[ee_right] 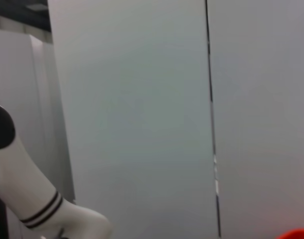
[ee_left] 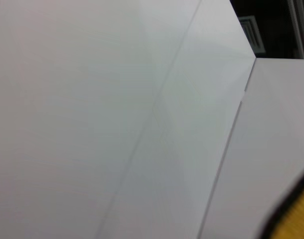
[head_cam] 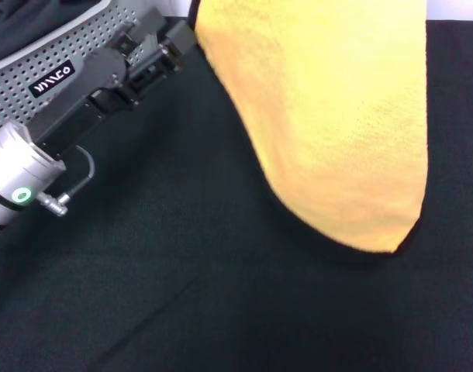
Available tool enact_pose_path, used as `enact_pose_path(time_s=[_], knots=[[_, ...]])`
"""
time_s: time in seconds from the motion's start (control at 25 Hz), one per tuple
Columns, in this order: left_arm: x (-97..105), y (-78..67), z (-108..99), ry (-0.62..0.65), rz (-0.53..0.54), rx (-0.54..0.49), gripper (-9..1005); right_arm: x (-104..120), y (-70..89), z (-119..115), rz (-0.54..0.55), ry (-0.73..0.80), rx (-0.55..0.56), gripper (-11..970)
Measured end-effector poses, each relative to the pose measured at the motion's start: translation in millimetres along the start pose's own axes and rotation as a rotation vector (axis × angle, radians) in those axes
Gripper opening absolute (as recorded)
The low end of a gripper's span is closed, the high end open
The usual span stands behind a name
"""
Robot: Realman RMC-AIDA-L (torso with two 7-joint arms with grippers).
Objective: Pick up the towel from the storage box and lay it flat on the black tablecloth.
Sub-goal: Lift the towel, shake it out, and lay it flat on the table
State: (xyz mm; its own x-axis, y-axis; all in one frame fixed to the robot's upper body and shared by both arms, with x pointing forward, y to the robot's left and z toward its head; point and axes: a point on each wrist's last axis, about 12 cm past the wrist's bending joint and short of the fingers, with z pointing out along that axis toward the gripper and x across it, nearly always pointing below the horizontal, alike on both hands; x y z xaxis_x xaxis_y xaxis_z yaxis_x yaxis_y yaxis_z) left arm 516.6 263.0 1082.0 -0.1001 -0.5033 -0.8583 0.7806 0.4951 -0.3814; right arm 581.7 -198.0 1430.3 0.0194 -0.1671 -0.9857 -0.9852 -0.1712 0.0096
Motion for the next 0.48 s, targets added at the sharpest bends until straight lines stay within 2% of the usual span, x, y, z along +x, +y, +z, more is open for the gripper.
enact_pose_path(time_s=[0.24, 0.48], knots=[[-6.7, 4.8, -10.7, -0.013, 0.040, -0.033, 869, -7.8, 0.8, -8.5, -0.005, 0.032, 0.029, 22], [-6.7, 4.5, -8.5, 0.033, 0.050, 0.007, 868, -16.6, 0.3, -1.7, -0.033, 0.064, 0.025, 23]])
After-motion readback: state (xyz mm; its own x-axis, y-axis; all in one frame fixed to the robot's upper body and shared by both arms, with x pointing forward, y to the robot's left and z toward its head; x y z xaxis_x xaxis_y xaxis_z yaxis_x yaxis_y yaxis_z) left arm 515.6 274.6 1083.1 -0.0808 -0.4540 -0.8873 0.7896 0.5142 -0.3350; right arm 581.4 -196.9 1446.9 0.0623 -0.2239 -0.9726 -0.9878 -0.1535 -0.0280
